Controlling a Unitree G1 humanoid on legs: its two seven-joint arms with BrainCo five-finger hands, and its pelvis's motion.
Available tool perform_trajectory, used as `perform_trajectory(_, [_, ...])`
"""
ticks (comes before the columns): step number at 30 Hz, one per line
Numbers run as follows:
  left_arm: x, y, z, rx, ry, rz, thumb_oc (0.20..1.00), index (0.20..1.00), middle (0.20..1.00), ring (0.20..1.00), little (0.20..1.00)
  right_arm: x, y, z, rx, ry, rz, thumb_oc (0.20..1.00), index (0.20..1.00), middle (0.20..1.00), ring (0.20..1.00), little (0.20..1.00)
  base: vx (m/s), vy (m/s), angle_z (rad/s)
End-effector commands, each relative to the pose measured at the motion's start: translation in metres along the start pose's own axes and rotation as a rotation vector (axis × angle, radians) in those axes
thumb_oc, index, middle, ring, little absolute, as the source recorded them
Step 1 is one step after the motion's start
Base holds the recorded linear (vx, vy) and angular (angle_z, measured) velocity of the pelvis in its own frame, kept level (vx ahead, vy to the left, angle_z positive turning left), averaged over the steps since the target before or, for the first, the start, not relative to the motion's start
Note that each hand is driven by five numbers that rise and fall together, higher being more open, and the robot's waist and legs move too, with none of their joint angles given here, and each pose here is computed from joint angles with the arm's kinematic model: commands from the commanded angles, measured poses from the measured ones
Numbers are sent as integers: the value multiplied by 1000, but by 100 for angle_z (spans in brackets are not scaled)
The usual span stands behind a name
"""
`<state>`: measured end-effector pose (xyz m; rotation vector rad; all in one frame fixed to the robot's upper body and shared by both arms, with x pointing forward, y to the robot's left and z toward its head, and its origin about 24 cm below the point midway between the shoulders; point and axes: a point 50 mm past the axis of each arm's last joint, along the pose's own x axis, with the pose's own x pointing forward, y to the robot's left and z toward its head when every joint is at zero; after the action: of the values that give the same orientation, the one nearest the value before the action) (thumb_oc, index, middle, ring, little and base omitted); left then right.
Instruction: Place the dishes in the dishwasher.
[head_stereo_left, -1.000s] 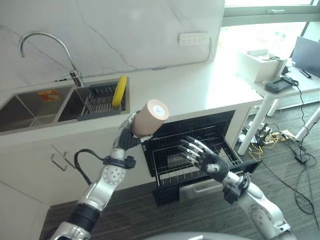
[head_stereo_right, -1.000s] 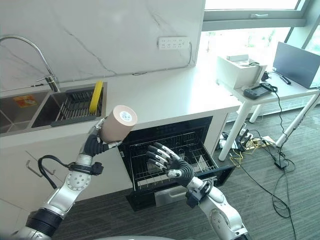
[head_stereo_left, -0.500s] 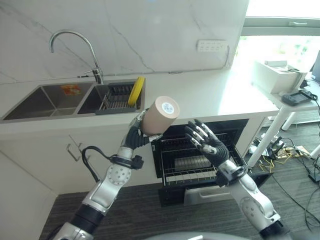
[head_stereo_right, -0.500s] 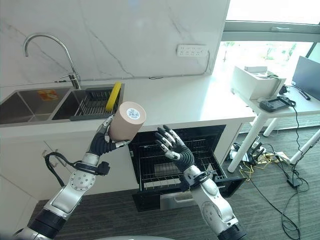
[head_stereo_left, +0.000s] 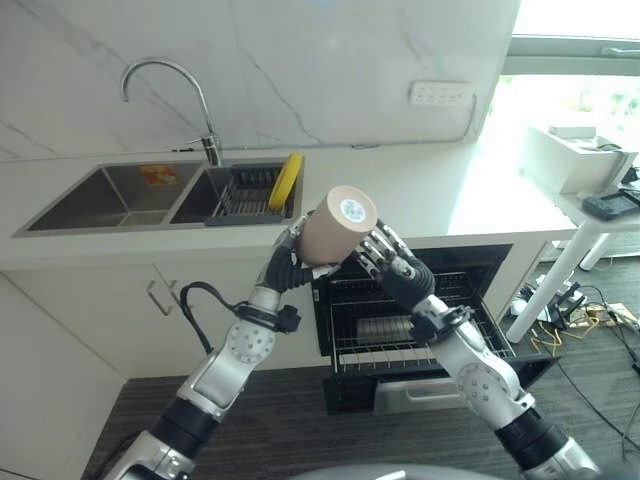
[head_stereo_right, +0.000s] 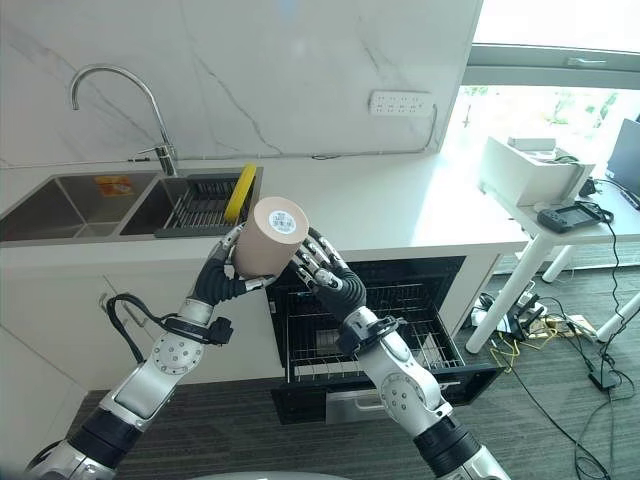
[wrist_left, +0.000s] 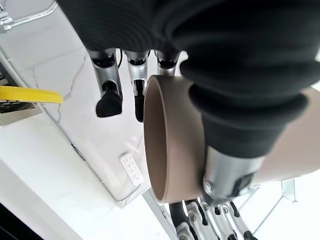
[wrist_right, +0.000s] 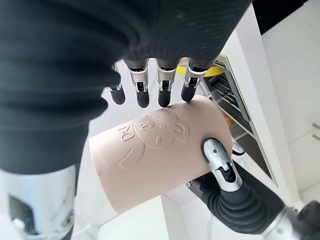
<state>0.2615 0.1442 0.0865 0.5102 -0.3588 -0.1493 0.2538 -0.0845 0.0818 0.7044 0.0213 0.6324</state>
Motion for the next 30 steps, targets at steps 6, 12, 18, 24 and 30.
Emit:
perform_trajectory(6, [42, 1, 40, 113, -228, -15, 200, 200, 200, 200, 200, 32, 36, 18, 39, -84, 152, 1000, 1000, 1000, 1000, 1000, 0, 2, 2])
perform_trajectory(12, [49, -3, 52, 160, -261, -68, 200, 200, 200, 200, 200, 40, 40, 20, -39, -76, 133, 1000, 1000, 1000, 1000, 1000, 0, 0, 0])
perform_trajectory(18, [54, -5, 61, 180, -270, -122, 200, 200, 200, 200, 200, 48, 42, 24, -217, -59, 108, 1000, 1000, 1000, 1000, 1000, 0, 0, 0])
perform_trajectory(24, [55, -12, 61, 176, -276, -145, 200, 200, 200, 200, 200, 54, 44, 24, -339, -46, 95, 1000, 1000, 1000, 1000, 1000, 0, 0, 0])
perform_trajectory(30, [59, -23, 65, 164, -290, -164, 200, 200, 200, 200, 200, 66, 51, 28, -452, -63, 62, 1000, 1000, 1000, 1000, 1000, 0, 0, 0])
